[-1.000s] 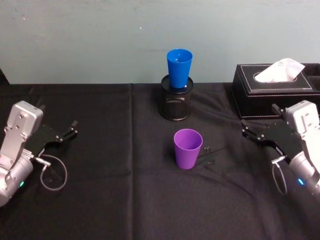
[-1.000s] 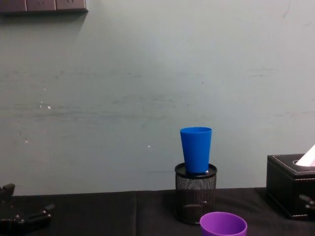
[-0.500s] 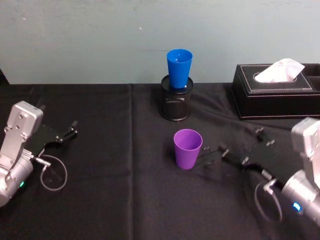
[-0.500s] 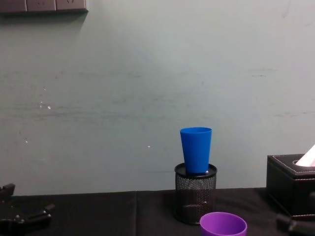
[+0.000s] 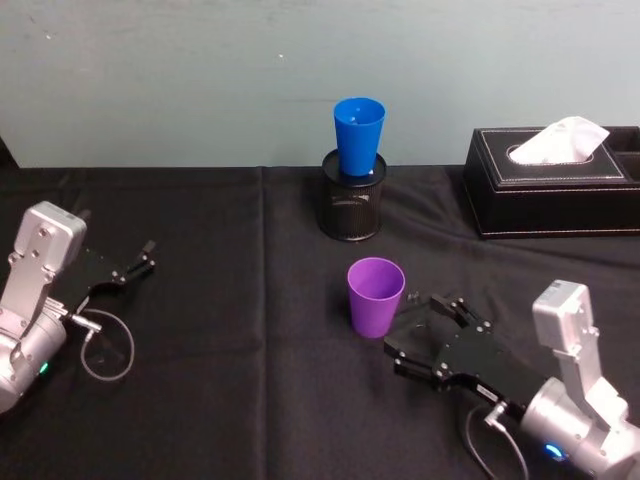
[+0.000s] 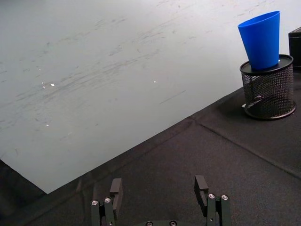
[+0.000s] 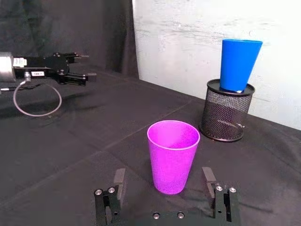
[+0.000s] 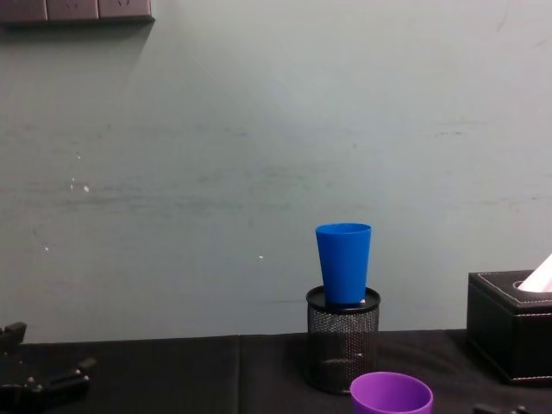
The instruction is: Pick up one cup with a gripper and tap it against the other cup.
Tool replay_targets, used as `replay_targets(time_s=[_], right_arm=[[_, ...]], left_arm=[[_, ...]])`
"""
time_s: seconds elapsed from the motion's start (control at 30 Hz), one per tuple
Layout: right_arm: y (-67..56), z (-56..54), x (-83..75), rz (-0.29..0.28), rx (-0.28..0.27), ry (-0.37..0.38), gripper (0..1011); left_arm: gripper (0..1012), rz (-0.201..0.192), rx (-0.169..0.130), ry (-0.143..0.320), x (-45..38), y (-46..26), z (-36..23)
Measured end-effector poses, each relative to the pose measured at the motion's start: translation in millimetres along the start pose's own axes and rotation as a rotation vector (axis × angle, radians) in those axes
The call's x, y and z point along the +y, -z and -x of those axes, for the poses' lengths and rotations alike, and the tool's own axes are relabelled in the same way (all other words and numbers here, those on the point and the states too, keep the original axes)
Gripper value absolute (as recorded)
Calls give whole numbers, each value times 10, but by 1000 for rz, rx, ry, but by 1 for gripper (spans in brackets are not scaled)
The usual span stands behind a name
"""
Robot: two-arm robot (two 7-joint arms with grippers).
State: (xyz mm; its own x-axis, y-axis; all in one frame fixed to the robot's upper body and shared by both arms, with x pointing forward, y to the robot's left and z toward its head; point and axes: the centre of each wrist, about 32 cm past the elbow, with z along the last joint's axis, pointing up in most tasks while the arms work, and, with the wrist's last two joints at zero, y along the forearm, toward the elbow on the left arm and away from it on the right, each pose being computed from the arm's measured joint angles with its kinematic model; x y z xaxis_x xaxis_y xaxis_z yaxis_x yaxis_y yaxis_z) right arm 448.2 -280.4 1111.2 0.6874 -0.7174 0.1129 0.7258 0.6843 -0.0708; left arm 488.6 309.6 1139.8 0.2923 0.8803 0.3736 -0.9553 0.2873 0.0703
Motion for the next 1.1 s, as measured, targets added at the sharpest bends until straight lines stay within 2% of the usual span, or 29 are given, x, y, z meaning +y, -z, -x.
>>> replay_targets(time_s=[0.3,0.6,0.83,1.1], right_arm=[[38,-48,274,-1,6,23,1003],[36,-86,528,4,13,14,1003],[39,-101,659,3,9,16,1003],[32,-115,735,-15,9,18,1003]], left_arm=[[1000,0,0,0,0,0,0],[1000,0,0,0,0,0,0],[1000,0,0,0,0,0,0],[1000,0,0,0,0,0,0]])
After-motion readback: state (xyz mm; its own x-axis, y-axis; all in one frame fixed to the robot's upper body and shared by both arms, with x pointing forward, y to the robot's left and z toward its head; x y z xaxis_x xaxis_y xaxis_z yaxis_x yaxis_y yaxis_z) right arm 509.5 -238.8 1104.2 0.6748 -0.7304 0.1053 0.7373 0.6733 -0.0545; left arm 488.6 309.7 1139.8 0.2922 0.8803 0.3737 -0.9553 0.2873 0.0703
